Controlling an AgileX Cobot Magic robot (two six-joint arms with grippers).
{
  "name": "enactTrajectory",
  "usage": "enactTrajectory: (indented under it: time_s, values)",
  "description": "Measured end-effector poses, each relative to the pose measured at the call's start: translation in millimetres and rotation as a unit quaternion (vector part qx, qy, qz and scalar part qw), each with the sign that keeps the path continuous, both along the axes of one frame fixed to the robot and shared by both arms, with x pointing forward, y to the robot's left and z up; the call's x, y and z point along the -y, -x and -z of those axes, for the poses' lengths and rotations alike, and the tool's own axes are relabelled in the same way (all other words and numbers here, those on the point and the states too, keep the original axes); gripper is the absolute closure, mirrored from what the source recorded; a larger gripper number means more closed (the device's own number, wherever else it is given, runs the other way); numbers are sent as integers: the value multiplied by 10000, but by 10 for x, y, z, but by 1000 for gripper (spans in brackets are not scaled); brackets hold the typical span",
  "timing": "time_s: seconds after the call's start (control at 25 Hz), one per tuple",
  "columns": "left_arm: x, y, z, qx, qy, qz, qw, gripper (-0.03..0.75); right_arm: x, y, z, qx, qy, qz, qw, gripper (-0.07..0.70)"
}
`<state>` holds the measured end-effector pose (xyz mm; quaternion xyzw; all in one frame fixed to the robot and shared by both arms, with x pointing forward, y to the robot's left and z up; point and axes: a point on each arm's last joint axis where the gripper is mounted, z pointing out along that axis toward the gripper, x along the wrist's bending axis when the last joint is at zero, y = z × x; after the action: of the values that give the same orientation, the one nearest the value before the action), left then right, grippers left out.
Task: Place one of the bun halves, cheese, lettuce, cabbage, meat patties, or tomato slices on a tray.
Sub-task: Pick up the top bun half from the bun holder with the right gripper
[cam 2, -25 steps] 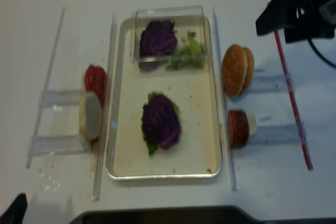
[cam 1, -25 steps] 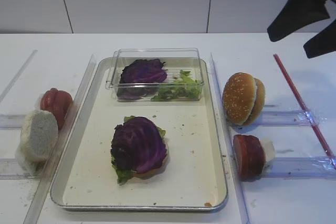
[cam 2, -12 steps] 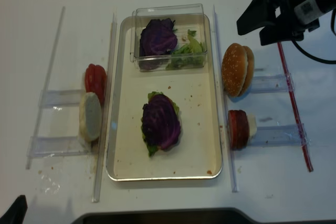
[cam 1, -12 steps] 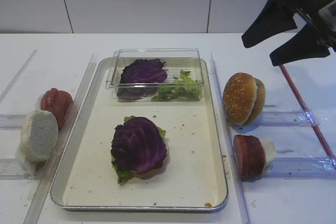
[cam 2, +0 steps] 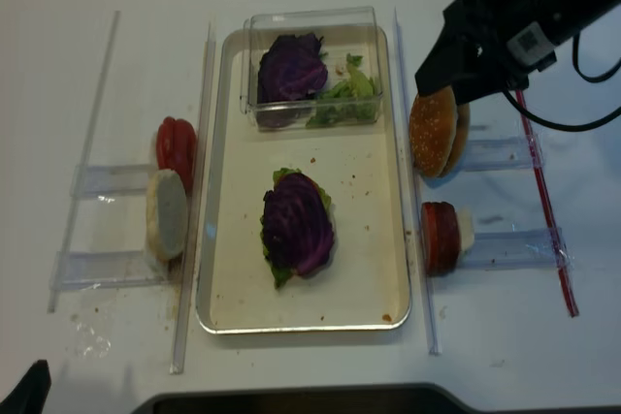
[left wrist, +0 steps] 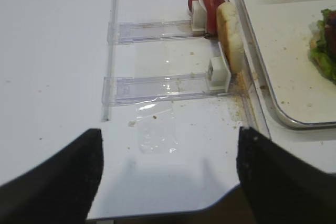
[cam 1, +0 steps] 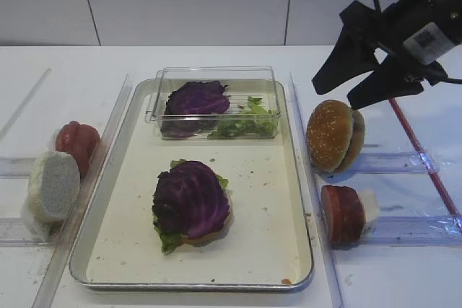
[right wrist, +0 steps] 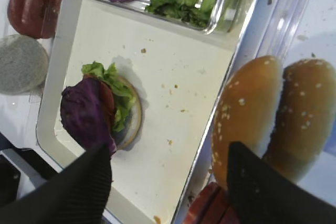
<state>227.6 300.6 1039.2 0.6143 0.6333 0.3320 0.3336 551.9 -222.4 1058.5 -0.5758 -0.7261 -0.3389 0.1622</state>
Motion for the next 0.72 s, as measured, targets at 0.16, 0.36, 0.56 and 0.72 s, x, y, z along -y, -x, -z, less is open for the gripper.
enactTrajectory:
  time_s: [0.16, 0.36, 0.56, 0.72]
  values:
    - [-6, 0, 0, -1, -27, -18, 10000, 226, -25, -52, 12, 220, 102, 137, 9996, 145]
    - [-6, 0, 0, -1, -27, -18, 10000, 226, 23, -93, 41, 371, 405, 319, 9980, 152]
    - [-6, 0, 0, -1, -27, -18, 10000, 226, 42, -95, 63, 327, 538, 357, 9974, 153]
    - [-6, 0, 0, -1, -27, -18, 10000, 226, 39, -108, 101, 236, 536, 337, 9977, 153]
